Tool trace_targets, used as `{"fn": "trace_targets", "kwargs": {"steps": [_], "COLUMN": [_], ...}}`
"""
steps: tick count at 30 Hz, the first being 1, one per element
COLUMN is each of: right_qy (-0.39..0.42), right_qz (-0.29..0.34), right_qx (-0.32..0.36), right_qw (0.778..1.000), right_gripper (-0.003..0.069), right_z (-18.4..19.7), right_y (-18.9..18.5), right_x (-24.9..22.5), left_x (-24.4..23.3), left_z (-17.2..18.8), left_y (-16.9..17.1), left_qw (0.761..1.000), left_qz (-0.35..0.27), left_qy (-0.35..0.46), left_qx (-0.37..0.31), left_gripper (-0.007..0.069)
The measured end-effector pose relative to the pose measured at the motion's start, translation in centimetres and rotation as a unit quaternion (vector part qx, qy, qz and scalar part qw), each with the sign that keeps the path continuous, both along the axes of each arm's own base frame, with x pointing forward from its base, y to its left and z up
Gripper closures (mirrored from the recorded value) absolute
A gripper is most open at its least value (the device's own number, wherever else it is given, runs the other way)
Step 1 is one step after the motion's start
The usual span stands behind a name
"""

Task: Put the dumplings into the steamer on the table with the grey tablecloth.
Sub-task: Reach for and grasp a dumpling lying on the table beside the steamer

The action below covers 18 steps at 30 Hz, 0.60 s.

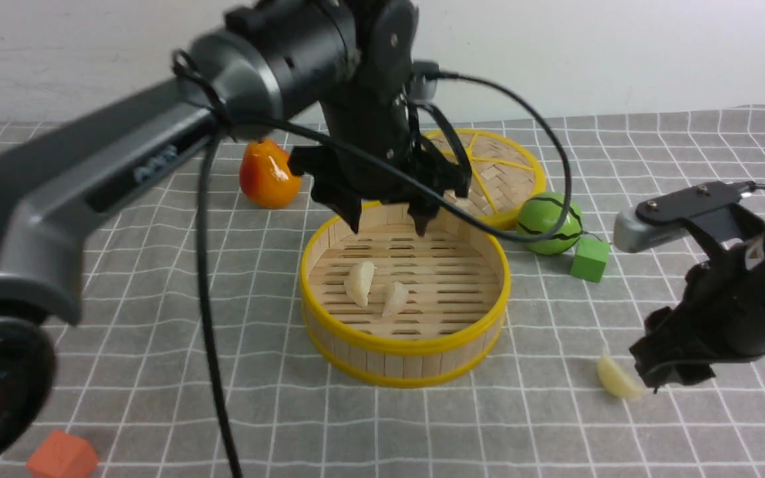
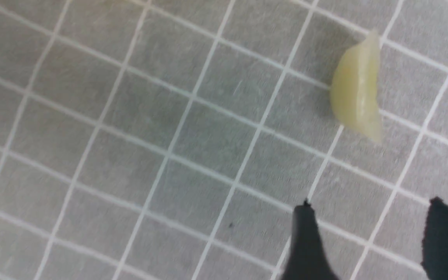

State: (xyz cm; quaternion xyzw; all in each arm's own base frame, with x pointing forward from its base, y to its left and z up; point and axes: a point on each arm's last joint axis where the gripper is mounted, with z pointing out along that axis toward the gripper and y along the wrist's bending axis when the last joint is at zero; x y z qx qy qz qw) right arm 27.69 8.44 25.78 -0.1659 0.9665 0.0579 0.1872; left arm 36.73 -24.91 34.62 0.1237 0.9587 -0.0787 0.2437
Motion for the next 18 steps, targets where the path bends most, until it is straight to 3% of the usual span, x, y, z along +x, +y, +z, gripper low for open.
{"fn": "trace_targets", "kwargs": {"steps": [5, 10, 11, 15, 18], "right_qy": [-0.007, -0.007, -0.010, -0.008, -0.003], "right_qz": [0.003, 0.005, 0.005, 0.009, 0.010], "right_qx": [-0.020, -0.030, -0.030, -0.031, -0.032], "right_qw": [1.000, 1.000, 0.999, 0.999, 0.999], "right_gripper": [0.0060, 0.0059, 0.0092, 0.0204, 0.0335], "right_z": [-3.6, -6.7, -7.8, -9.2, -9.3], "right_y": [0.4, 0.7, 0.8, 1.3, 1.4], "right_x": [2.8, 4.5, 5.1, 5.5, 5.5], "left_x": [-3.9, -8.4, -10.0, -13.2, -15.2], "left_z": [7.6, 12.7, 13.6, 13.2, 12.0], "left_y": [2.9, 6.1, 7.3, 9.5, 11.0], "left_qw": [0.996, 0.989, 0.988, 0.990, 0.992], "left_qz": [-0.006, -0.004, -0.003, -0.002, 0.006], "left_qy": [-0.074, -0.129, -0.137, -0.126, -0.107], "left_qx": [-0.038, -0.071, -0.076, -0.069, -0.064], "left_gripper": [0.0190, 0.0354, 0.0433, 0.0559, 0.0621]}}
